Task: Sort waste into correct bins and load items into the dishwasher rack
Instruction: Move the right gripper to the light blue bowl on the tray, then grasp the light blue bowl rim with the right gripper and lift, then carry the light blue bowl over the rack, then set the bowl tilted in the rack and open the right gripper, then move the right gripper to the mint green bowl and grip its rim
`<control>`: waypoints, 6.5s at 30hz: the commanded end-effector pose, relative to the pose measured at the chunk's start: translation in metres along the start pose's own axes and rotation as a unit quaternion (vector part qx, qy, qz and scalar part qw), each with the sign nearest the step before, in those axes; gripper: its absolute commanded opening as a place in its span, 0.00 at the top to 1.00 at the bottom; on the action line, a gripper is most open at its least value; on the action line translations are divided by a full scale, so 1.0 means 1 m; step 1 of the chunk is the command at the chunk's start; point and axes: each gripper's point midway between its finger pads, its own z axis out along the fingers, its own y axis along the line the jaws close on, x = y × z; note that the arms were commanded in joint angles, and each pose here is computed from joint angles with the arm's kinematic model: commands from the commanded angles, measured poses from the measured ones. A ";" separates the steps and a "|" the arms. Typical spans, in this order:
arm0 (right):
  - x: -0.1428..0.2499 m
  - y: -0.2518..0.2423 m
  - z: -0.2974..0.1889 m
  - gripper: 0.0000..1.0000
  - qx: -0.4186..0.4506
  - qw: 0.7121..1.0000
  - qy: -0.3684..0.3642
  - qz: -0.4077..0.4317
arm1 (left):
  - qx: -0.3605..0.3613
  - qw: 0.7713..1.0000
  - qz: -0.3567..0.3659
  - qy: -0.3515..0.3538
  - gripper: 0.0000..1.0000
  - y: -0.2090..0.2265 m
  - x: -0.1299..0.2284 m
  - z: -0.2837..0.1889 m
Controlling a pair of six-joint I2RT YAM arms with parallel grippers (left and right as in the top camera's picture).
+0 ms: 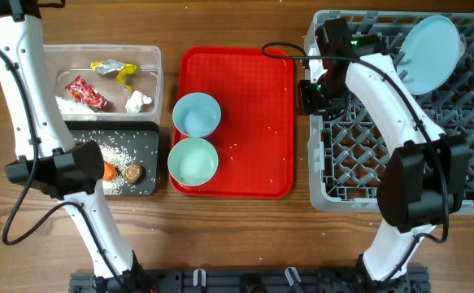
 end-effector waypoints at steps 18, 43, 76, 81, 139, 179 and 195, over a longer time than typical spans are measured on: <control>-0.055 0.126 -0.042 0.60 -0.221 0.957 -0.131 -0.133 | -0.003 1.000 -0.005 0.003 0.00 0.005 0.001 0.004; -0.041 0.197 0.097 0.55 -0.073 0.977 -0.111 -0.165 | -0.003 1.000 -0.005 0.003 0.00 0.005 0.001 0.004; -0.064 0.194 0.077 0.96 -0.082 0.981 -0.150 -0.087 | -0.003 1.000 -0.005 0.003 0.00 0.005 0.001 0.004; -0.089 0.177 -0.022 0.96 -0.032 0.958 -0.261 -0.110 | -0.003 1.000 -0.005 0.003 0.00 0.005 0.001 0.004; 0.056 -0.221 -0.084 0.96 0.545 0.837 -0.019 0.036 | -0.003 1.000 -0.005 0.003 0.00 0.005 0.001 0.004; 0.053 0.217 0.066 0.60 -0.124 0.981 -0.009 -0.148 | -0.003 1.000 -0.005 0.003 0.00 0.005 0.001 0.004; 0.087 0.203 0.094 0.57 -0.076 0.990 0.068 -0.095 | -0.003 1.000 -0.005 0.003 0.00 0.005 0.001 0.004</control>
